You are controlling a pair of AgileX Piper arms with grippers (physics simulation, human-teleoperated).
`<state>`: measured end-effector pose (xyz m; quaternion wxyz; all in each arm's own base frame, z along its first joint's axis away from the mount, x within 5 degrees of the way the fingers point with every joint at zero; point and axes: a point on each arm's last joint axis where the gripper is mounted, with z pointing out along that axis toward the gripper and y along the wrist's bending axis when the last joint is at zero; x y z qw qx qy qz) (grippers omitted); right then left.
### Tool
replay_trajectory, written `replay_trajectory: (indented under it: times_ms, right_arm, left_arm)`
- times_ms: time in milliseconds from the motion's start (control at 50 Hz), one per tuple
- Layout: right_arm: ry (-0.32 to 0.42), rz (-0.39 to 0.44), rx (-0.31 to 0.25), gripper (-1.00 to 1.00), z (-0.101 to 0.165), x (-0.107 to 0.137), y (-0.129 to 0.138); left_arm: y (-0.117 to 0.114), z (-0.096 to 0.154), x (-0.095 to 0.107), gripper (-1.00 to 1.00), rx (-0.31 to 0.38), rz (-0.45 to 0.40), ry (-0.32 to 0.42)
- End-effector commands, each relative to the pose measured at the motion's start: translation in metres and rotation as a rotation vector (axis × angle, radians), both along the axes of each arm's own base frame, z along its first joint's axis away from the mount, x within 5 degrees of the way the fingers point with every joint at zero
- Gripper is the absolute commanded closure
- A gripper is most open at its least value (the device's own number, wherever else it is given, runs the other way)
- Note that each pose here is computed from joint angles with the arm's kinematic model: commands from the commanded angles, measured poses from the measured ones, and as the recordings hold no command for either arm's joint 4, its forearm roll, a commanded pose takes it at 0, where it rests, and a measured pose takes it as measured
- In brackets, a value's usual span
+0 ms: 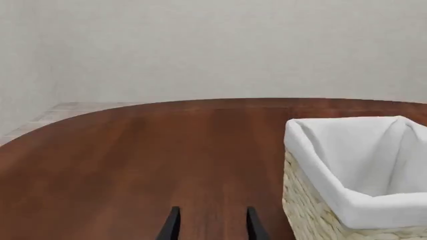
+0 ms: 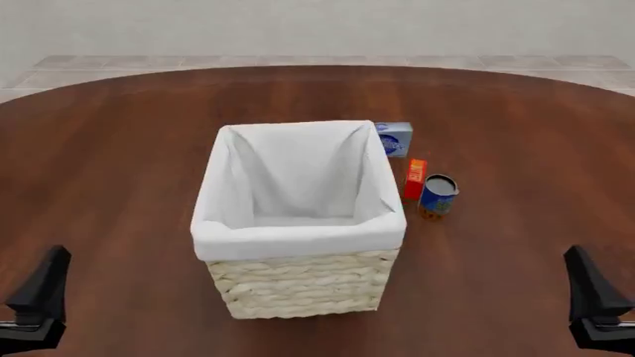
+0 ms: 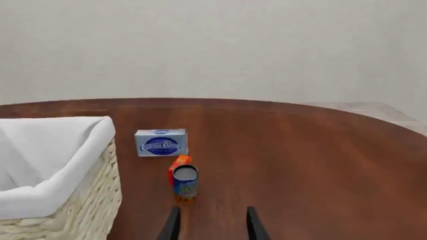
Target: Pick up the alphabet soup and put it in the basket.
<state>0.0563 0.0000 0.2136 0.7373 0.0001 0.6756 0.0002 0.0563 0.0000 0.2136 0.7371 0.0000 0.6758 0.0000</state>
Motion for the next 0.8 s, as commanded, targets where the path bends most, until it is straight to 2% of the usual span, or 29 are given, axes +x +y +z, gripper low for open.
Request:
replay_trajectory:
  times_ms: [20,160,260,360,380,400,440,520,600,620,640,680,700,720,740,800]
  right_arm:
    - [0.002,-0.001,0.004,-1.00,0.001,0.001,0.000]
    - [0.001,-0.004,0.010,-1.00,0.002,0.005,0.000]
    - [0.039,-0.014,0.035,-1.00,0.000,0.010,-0.001]
    - [0.077,0.000,0.039,-1.00,0.005,0.033,0.000]
    - [0.080,0.016,0.010,-1.00,0.007,0.026,0.001]
    - [0.087,0.022,-0.008,-1.00,0.011,0.036,0.002]
    - [0.084,0.021,0.005,-1.00,0.016,0.036,0.002]
    - [0.103,0.029,-0.033,-1.00,0.022,0.043,0.003]
    - [0.136,0.071,-0.057,-1.00,0.025,0.056,0.008]
    - [0.128,0.058,-0.065,-1.00,0.028,0.056,0.007]
    - [0.153,0.069,-0.084,-1.00,0.027,0.063,0.008]
    - [0.170,0.084,-0.068,-1.00,0.028,0.069,0.011]
    - [0.188,0.105,-0.069,-1.00,0.026,0.073,0.014]
    - [0.176,0.099,-0.073,-1.00,0.029,0.074,0.013]
    - [0.206,0.120,-0.093,-1.00,0.026,0.082,0.017]
    - [0.236,0.135,-0.095,-1.00,0.022,0.091,0.020]
  left_arm:
    - [0.000,0.001,0.000,-1.00,0.000,0.000,0.001]
    - [0.000,0.001,0.000,-1.00,0.000,0.000,0.001]
    - [0.000,0.001,0.000,-1.00,0.000,0.000,0.001]
    - [0.000,0.001,0.000,-1.00,0.000,0.000,0.001]
    - [0.000,0.001,0.000,-1.00,0.000,0.000,0.001]
    - [0.000,0.001,0.000,-1.00,0.000,0.000,0.001]
    - [0.000,0.001,0.000,-1.00,0.000,0.000,0.001]
    - [0.000,0.001,0.000,-1.00,0.000,0.000,0.001]
    - [0.000,0.001,0.000,-1.00,0.000,0.000,0.001]
    - [0.000,0.001,0.000,-1.00,0.000,0.000,0.001]
    - [0.000,0.001,0.000,-1.00,0.000,0.000,0.001]
    - [0.000,0.001,0.000,-1.00,0.000,0.000,0.001]
    - [0.000,0.001,0.000,-1.00,0.000,0.000,0.001]
    - [0.000,0.001,0.000,-1.00,0.000,0.000,0.001]
    - [0.000,0.001,0.000,-1.00,0.000,0.000,0.001]
    - [0.000,0.001,0.000,-1.00,0.000,0.000,0.001]
